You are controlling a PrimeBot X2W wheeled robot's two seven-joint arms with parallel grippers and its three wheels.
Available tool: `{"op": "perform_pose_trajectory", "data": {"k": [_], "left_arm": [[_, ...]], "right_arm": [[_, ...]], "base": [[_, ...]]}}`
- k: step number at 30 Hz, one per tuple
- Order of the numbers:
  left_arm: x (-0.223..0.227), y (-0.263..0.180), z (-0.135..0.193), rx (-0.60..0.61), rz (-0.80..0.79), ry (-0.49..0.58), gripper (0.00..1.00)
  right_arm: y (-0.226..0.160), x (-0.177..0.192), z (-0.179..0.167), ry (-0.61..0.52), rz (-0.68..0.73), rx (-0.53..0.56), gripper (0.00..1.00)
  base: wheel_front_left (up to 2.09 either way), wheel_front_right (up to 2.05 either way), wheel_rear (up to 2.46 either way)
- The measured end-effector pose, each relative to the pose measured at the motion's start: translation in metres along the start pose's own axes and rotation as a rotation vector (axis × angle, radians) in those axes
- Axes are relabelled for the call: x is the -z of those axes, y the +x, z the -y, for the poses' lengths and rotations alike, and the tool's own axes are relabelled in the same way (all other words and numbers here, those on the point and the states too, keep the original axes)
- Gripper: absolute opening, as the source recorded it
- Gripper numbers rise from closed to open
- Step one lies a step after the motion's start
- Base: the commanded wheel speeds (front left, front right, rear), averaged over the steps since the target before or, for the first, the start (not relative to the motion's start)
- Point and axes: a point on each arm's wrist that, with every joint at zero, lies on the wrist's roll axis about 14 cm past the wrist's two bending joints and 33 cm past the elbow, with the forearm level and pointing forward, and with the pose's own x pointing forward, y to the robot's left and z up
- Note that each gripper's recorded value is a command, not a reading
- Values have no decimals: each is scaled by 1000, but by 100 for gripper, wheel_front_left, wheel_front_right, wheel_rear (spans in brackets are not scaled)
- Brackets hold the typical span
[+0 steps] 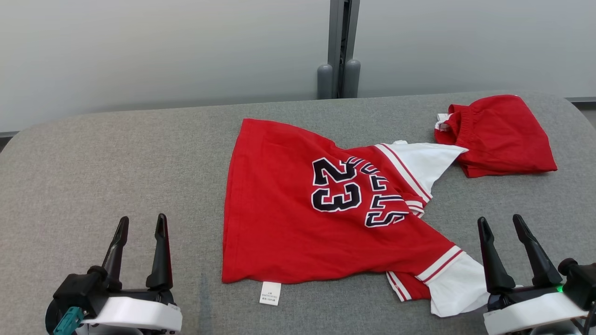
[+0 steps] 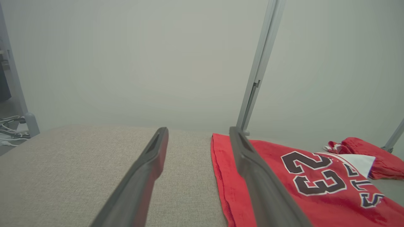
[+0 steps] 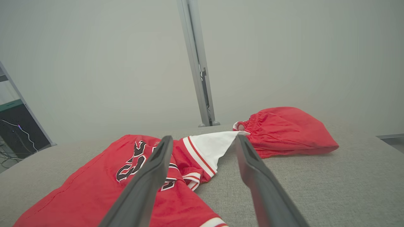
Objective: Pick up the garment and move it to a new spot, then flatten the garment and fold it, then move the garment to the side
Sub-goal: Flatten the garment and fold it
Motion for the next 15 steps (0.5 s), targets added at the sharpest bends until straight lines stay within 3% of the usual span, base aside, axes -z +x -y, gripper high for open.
{"op": "perform_pose_trajectory", "data": {"k": [12, 15], "left_arm": [[11, 0, 4, 22, -34, -12, 100], [32, -3, 6, 20, -112, -69, 100]], "right_arm": [[0, 2, 4, -9, -10, 5, 100], [-2, 3, 10, -33, -33, 11, 100]], "base": [[0, 0, 0], [0, 0, 0]]}}
